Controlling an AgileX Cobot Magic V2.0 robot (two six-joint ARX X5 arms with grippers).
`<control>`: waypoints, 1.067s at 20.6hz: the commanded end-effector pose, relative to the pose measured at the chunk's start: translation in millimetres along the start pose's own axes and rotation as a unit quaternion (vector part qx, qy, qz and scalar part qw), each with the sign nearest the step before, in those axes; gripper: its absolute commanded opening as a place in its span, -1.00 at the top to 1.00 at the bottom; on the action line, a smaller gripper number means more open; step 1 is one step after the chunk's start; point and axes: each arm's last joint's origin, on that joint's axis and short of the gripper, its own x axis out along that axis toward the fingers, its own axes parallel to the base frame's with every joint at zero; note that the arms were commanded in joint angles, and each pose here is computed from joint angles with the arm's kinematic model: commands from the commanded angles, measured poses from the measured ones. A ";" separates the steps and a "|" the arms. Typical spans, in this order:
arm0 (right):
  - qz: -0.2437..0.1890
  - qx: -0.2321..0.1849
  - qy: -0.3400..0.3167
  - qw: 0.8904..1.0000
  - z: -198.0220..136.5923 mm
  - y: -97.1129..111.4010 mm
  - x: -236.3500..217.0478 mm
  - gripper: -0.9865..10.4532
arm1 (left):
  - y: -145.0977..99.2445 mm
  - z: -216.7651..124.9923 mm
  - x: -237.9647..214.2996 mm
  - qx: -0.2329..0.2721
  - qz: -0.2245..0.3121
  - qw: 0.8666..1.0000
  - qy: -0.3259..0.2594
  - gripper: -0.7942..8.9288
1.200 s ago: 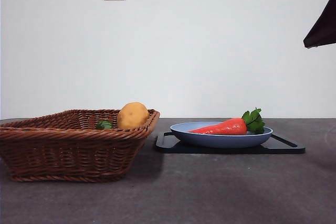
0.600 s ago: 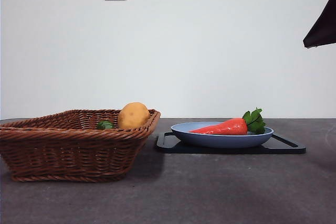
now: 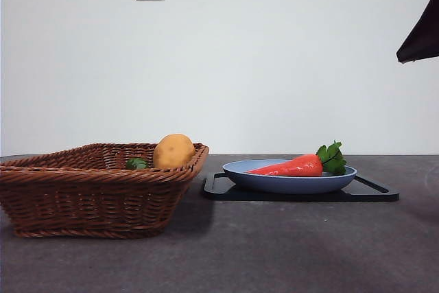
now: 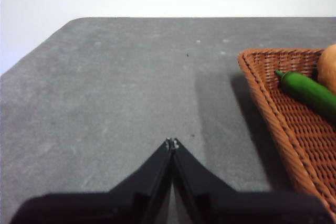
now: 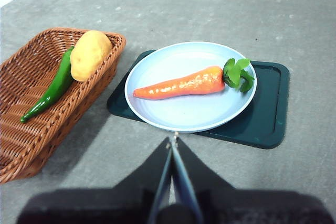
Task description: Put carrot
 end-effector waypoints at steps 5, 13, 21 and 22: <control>0.002 0.005 -0.009 1.000 3.7 1.1 -0.7 0.82 | 0.4 -1.7 0.3 -0.004 0.002 1.000 -0.005 0.82; 0.002 0.005 -0.009 1.000 3.7 1.2 -0.7 0.82 | 0.4 -1.7 0.3 -0.004 0.002 1.000 -0.005 0.82; -0.018 -0.054 -0.057 0.997 4.6 -5.2 -28.8 0.81 | 0.4 -1.7 0.3 -0.004 0.002 1.000 -0.004 0.82; -0.028 -0.053 -0.081 0.995 4.1 -8.4 -36.8 0.81 | 0.4 -1.7 0.3 -0.004 0.002 1.000 -0.004 0.82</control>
